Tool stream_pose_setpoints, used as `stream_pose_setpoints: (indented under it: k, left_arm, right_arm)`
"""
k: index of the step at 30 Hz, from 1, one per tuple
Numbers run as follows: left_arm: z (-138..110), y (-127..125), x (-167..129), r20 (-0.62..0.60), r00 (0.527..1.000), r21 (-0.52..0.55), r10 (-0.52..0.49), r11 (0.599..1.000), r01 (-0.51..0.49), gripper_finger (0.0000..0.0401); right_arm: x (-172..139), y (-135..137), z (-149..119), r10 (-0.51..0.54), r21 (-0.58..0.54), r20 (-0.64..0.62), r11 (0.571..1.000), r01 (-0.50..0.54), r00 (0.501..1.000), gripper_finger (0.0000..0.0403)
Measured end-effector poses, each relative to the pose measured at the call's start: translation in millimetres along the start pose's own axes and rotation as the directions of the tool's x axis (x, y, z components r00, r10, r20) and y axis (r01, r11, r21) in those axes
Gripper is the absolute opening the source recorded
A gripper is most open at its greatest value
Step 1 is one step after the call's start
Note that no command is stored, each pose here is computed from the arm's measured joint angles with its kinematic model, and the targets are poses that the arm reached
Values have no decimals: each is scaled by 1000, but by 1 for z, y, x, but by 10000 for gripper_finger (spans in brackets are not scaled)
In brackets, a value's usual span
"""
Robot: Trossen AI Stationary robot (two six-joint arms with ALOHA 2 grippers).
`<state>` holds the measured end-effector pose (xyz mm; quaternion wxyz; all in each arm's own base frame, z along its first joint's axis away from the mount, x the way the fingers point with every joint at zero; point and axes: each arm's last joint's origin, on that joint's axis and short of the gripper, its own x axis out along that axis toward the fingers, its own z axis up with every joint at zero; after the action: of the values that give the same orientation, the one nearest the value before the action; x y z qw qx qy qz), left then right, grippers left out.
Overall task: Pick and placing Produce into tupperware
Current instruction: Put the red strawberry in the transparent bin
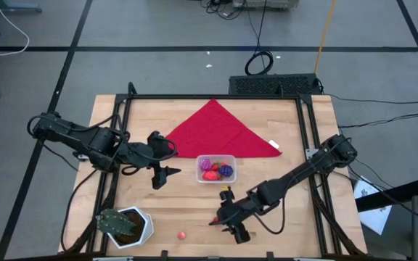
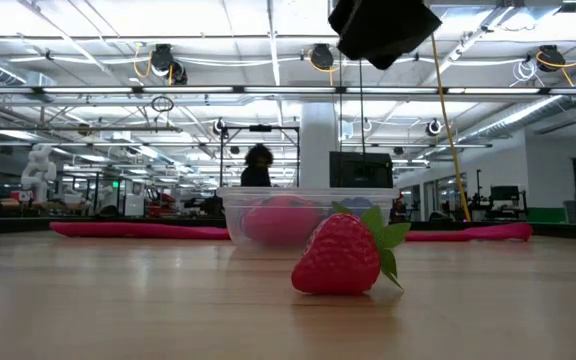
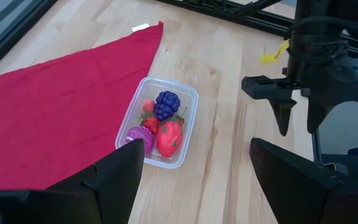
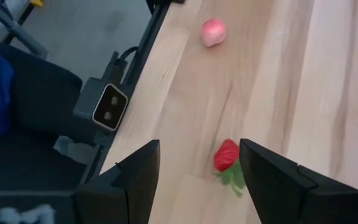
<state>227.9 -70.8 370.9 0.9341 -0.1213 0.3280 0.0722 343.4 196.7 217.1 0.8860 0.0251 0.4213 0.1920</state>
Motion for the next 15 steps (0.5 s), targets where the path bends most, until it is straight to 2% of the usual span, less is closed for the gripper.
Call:
stream_pose_setpoints:
  k: [8,10,15]
  left_arm:
    - [0,0,0,0,1000,-3,0,1000,0,296]
    - [0,0,0,0,1000,-3,0,1000,0,296]
    - [0,0,0,1,1000,-2,0,1000,0,296]
  right_arm:
    - [-11,-13,16,-38,-4,-34,999,37,999,210]
    - [-6,-19,15,-48,7,-52,999,48,998,210]
    - [25,-32,4,-12,44,-210,999,22,978,210]
